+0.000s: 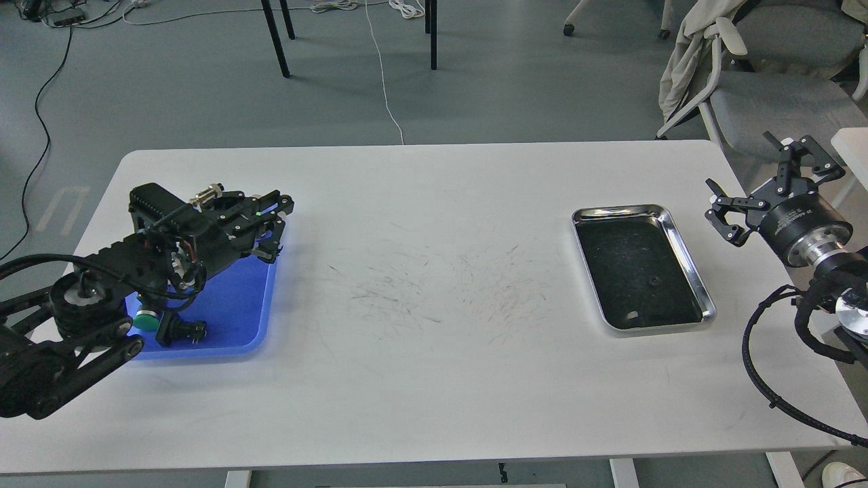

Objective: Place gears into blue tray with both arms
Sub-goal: 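Carry the black part into the blue tray and release it, then lift the left gripper and move the right gripper to the metal tray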

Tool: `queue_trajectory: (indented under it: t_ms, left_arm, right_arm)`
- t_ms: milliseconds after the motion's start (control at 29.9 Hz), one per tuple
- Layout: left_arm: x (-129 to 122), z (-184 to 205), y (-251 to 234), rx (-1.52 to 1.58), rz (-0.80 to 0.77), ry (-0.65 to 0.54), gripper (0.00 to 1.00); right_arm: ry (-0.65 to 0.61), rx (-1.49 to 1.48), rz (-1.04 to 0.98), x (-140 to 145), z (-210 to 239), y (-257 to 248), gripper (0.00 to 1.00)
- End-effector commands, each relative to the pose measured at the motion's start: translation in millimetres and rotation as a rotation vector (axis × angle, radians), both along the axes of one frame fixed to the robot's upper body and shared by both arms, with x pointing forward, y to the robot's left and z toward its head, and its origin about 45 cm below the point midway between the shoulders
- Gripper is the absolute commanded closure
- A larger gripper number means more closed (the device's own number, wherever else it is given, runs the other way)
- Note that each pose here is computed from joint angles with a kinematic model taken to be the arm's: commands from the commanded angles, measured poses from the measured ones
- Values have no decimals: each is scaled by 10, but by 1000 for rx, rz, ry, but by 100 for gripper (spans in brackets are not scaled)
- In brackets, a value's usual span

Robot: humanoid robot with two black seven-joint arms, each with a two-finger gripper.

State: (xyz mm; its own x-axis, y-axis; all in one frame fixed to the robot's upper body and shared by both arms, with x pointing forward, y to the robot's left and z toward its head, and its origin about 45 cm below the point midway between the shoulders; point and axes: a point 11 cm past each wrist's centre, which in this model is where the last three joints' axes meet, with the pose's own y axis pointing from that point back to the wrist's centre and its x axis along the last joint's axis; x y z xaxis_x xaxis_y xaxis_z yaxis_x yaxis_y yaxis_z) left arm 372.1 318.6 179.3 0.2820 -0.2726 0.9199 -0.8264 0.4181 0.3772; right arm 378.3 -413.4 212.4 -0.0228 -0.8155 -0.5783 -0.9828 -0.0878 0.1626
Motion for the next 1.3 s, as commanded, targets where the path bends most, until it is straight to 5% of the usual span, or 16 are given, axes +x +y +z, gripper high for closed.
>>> queue_trajectory:
  t_ms: [0,234,769,903,970,1037,1204,1271]
  left_arm:
    - [-135,-168,320,-38,98,62,90]
    - [-182,-478,653,-55,243,115,90]
    - [-237,-1014,765,10,310,174,84]
    - [-214,-991,759,4,309,157,73]
    - [-211,-984,758,2,309,152,55]
    - [-208,-980,757,-1,310,147,51]
    - [-94,-857,675,-26,292,98,13]
    - [-3,-760,582,-49,276,74,6]
  right_arm:
    - [4,0,-3,-5,-15,-4,7]
    - [9,2,-2,-18,-39,1,7]
    - [31,6,18,-31,-134,96,8]
    - [32,6,18,-35,-140,94,8]
    - [33,7,18,-35,-143,100,8]
    - [31,9,18,-34,-144,105,8]
    - [30,8,18,-26,-137,104,8]
    - [30,11,19,-21,-137,116,8]
